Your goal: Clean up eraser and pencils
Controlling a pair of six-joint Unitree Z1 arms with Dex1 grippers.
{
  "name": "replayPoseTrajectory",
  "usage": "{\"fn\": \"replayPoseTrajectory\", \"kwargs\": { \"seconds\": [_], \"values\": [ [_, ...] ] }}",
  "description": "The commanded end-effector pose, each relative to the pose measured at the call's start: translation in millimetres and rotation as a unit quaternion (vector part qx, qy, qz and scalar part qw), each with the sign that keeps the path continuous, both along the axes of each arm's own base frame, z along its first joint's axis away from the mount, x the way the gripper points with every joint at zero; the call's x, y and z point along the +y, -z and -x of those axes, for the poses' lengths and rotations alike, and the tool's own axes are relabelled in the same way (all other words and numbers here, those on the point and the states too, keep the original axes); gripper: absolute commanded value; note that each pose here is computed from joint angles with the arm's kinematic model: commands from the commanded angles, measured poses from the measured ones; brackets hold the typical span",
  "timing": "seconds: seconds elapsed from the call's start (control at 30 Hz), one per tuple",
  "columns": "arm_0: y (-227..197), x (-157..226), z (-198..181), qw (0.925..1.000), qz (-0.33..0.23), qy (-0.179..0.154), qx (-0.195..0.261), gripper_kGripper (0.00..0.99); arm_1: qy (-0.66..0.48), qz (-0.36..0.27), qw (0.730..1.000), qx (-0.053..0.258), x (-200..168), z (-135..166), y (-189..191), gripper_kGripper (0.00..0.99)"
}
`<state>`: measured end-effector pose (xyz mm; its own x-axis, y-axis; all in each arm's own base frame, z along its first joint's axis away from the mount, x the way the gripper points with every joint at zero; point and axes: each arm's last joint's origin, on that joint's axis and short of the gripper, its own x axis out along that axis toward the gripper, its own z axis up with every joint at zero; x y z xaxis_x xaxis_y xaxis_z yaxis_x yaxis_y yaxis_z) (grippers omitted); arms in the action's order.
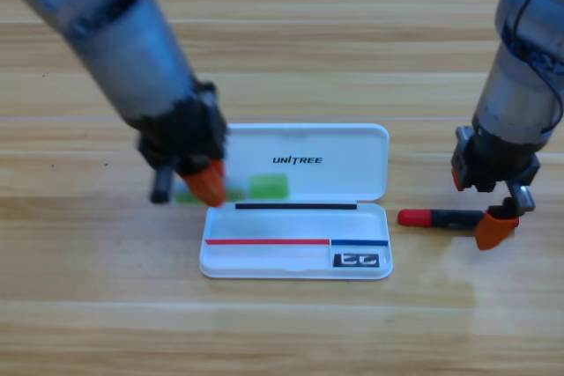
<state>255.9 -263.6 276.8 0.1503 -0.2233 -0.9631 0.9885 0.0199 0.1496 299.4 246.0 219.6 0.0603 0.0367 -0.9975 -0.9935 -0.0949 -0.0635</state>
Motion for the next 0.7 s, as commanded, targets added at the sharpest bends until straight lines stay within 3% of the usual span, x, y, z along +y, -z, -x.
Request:
{"fn": "replayPoseTrajectory", "kwargs": {
  "seconds": [0.03, 0.3, 0.43, 0.7],
  "values": [
    [40, -35, 3, 0.9989, -0.023, 0.030, 0.026, 0.000, 0.012, 0.025, 0.999, 0.021, 2, -25, 41, 0.839],
    [68, -50, -7, 0.9980, -0.036, 0.025, 0.044, 0.000, 0.012, 0.029, 0.999, 0.023, 5, -38, 54, 0.808],
    [73, -51, -9, 0.9978, -0.041, 0.021, 0.048, 0.000, 0.012, 0.032, 0.999, 0.027, 2, -41, 58, 0.607],
    [80, -54, -11, 0.9976, -0.045, 0.011, 0.052, 0.000, 0.002, 0.043, 0.998, 0.041, -3, -37, 62, 0.005]
  ]
}}
